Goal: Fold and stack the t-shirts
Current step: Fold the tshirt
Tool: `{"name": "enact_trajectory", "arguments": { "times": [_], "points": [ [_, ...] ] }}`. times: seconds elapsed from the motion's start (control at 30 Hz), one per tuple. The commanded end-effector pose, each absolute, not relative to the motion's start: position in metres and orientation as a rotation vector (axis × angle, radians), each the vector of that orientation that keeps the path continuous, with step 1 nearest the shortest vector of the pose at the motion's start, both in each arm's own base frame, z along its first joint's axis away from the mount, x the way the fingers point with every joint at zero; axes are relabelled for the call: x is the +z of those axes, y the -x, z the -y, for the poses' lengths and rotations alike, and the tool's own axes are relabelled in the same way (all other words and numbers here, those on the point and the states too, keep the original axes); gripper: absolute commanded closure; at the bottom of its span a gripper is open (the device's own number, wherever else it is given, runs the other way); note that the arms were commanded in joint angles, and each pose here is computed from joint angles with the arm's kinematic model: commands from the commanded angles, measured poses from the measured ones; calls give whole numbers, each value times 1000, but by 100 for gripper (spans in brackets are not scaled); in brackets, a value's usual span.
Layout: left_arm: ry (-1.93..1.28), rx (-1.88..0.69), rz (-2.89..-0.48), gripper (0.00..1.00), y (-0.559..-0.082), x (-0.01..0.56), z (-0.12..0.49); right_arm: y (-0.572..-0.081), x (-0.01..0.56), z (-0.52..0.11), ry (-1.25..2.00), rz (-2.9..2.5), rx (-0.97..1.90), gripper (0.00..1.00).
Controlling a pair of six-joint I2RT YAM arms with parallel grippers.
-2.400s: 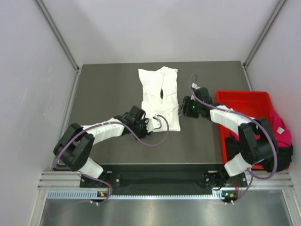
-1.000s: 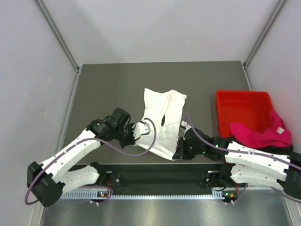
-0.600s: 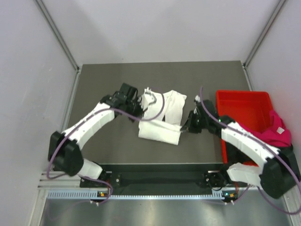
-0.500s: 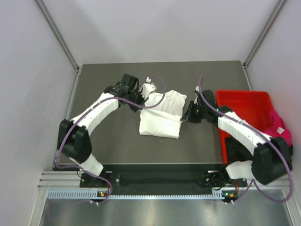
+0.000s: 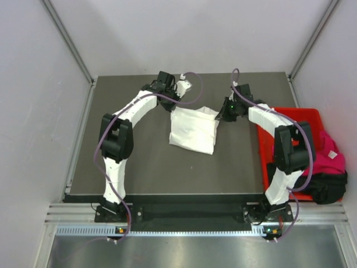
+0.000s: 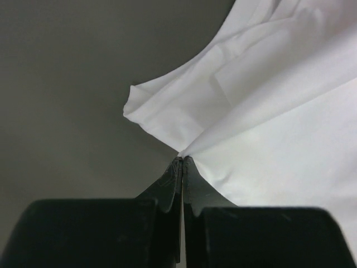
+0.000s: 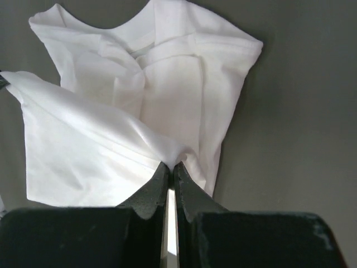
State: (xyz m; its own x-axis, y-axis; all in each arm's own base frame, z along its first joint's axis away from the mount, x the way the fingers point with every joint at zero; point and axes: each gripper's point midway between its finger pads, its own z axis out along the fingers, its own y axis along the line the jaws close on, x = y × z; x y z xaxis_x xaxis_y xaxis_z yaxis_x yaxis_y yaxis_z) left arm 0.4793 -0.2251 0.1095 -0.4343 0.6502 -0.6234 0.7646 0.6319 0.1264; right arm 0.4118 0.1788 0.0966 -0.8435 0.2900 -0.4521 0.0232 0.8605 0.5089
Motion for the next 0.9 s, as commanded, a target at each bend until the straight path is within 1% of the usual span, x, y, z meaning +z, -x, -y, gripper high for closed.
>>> {"name": "enact_trajectory", "arguments": {
  "times": [0.0,0.2,0.37,0.4,0.43,0.47,0.5,0.53,0.57,0.6,0.63,0.67,0.7,0.73,0.8,0.83,0.87],
  "points": [
    [-963,-50,-2155,100,-523,132,196,-437,101,-162,-252,-2474,609,100],
    [-910,-28,-2116,100,-547,130,200,-455,92,-155,-317,-2460,579,100],
    [-933,-21,-2144,100,-554,107,202,-468,81,-153,-355,-2456,561,100],
    [-933,-25,-2144,99,-556,106,203,-472,83,-152,-363,-2445,557,97],
    [-932,-26,-2148,95,-556,103,203,-475,81,-151,-371,-2444,549,94],
    [-931,-34,-2146,87,-559,101,206,-479,77,-149,-393,-2440,533,90],
    [-909,-25,-2130,82,-565,104,206,-485,77,-145,-408,-2423,527,81],
    [-893,-16,-2120,73,-570,106,207,-489,76,-142,-421,-2417,513,73],
    [-870,-10,-2097,59,-580,114,210,-499,79,-136,-433,-2396,474,66],
    [-838,-4,-2090,55,-586,121,210,-502,80,-132,-437,-2393,451,56],
    [-835,1,-2113,54,-587,118,208,-505,83,-129,-422,-2387,428,54],
    [-801,34,-2092,53,-594,137,205,-506,96,-128,-406,-2365,412,51],
    [-786,30,-2109,53,-591,140,203,-503,101,-128,-389,-2359,405,49],
    [-780,1,-2101,53,-582,158,203,-499,109,-129,-350,-2347,390,48],
    [-784,-80,-2149,55,-556,152,203,-482,127,-132,-297,-2296,327,47],
    [-778,-122,-2100,56,-540,183,204,-475,131,-133,-261,-2283,301,46],
    [-798,-196,-2060,57,-530,190,213,-461,134,-130,-251,-2269,256,47]
  ]
}}
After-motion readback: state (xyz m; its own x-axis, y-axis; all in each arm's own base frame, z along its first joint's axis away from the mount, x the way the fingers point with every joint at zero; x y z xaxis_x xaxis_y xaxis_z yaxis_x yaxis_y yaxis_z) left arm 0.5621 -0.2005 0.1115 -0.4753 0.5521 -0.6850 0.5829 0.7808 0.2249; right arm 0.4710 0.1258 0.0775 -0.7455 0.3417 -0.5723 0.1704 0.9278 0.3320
